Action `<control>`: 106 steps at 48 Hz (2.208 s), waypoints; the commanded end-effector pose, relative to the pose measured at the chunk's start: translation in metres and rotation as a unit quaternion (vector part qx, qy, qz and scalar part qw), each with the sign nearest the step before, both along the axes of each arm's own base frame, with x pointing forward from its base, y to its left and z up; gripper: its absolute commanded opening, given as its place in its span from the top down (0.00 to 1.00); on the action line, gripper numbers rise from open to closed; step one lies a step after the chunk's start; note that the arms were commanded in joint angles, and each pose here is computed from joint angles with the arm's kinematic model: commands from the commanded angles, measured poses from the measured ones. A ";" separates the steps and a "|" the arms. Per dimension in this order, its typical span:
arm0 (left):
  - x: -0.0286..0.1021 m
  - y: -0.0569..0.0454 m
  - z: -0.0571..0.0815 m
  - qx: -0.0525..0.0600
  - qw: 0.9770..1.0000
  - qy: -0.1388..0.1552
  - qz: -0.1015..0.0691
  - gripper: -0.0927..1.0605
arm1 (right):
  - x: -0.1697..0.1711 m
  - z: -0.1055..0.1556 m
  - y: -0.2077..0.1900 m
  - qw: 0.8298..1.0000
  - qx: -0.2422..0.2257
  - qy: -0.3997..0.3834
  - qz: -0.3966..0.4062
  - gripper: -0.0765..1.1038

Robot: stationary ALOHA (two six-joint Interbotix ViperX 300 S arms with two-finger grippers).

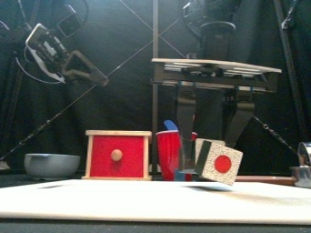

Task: Place sushi on board then cut the sushi with the knife then place the pieces on the plate
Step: Pick knife at handle with right hand

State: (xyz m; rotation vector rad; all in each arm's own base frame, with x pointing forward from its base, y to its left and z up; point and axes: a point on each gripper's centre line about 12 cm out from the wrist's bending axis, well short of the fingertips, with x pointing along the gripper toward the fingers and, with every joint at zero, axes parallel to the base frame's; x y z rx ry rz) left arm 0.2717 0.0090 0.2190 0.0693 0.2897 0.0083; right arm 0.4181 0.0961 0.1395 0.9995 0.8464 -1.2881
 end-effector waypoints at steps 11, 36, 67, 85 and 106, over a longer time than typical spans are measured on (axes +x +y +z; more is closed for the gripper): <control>-0.002 0.000 0.006 0.002 1.000 -0.013 -0.001 0.90 | 0.014 0.014 0.003 1.000 0.006 -0.012 -0.017 0.33; -0.010 0.004 0.007 0.002 1.000 -0.018 0.008 0.90 | 0.022 0.042 -0.002 0.999 -0.020 -0.027 0.021 0.14; -0.017 0.011 0.013 0.003 0.999 -0.034 0.022 0.90 | -0.061 0.194 -0.157 0.954 -0.056 -0.003 0.295 0.15; -0.026 0.020 0.026 0.005 0.997 -0.060 0.043 0.90 | -0.083 0.213 -0.254 0.895 -0.008 -0.028 0.446 0.15; -0.029 0.026 0.025 -0.005 0.996 -0.061 0.060 0.90 | -0.060 0.163 -0.318 0.846 0.083 0.009 0.526 0.15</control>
